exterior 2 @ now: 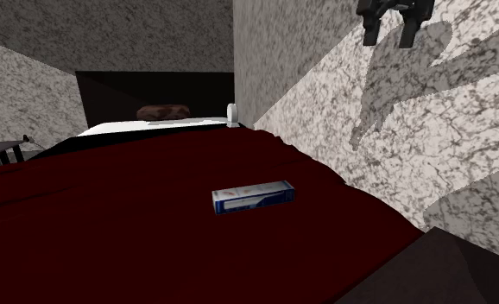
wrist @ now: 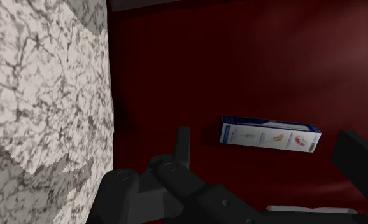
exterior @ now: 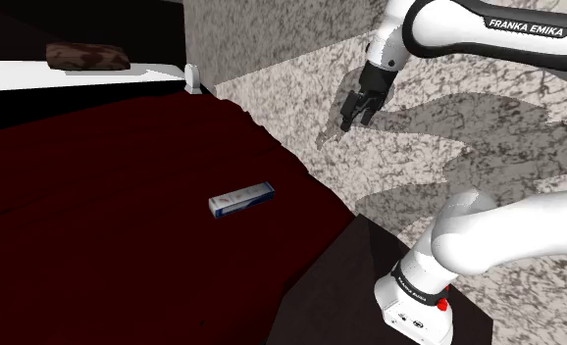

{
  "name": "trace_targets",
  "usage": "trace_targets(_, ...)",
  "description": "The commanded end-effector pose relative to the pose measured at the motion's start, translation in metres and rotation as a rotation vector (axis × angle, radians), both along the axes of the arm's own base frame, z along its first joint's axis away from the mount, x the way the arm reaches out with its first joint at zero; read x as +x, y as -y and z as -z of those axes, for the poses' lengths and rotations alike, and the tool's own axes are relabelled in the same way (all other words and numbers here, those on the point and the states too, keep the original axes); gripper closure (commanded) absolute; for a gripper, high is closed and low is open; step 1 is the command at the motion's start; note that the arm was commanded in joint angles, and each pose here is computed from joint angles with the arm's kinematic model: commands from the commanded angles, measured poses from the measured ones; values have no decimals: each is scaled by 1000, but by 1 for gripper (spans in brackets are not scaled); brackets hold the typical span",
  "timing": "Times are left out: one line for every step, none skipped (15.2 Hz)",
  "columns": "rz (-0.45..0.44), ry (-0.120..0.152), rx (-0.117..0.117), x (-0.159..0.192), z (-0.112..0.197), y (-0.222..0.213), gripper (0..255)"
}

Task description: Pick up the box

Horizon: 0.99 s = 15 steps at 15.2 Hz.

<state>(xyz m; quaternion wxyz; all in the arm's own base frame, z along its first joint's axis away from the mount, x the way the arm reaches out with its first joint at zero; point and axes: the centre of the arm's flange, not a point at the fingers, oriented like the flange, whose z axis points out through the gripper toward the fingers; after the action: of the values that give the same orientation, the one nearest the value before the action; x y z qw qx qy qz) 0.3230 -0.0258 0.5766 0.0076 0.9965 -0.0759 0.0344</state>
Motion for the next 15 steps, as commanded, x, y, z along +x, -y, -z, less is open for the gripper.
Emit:
trace_targets(0, 0, 0, 0, 0, 0, 0)
trace_targets(39, -1, 2, 5, 10, -8, 0)
trace_targets(78, -2, 3, 10, 20, -15, 0)
trace_targets(117, -4, 5, 15, 30, -23, 0)
trace_targets(156, -5, 6, 20, 40, -30, 0)
trace_targets(196, -6, 8, 26, 49, -37, 0)
trace_targets(235, -7, 10, 32, 59, -43, 0)
trace_targets(274, -8, 11, 38, 69, -50, 0)
trace_targets(313, -9, 13, 45, 79, -56, 0)
trace_targets(352, -11, 15, 52, 89, -62, 0)
trace_targets(391, -12, 16, 59, 99, -68, 0)
trace_targets(430, -13, 18, 66, 109, -73, 0)
trace_targets(469, -14, 19, 73, 119, -79, 0)
trace_targets(509, -15, 21, 81, 128, -84, 0)
trace_targets(548, -16, 23, 88, 138, -88, 0)
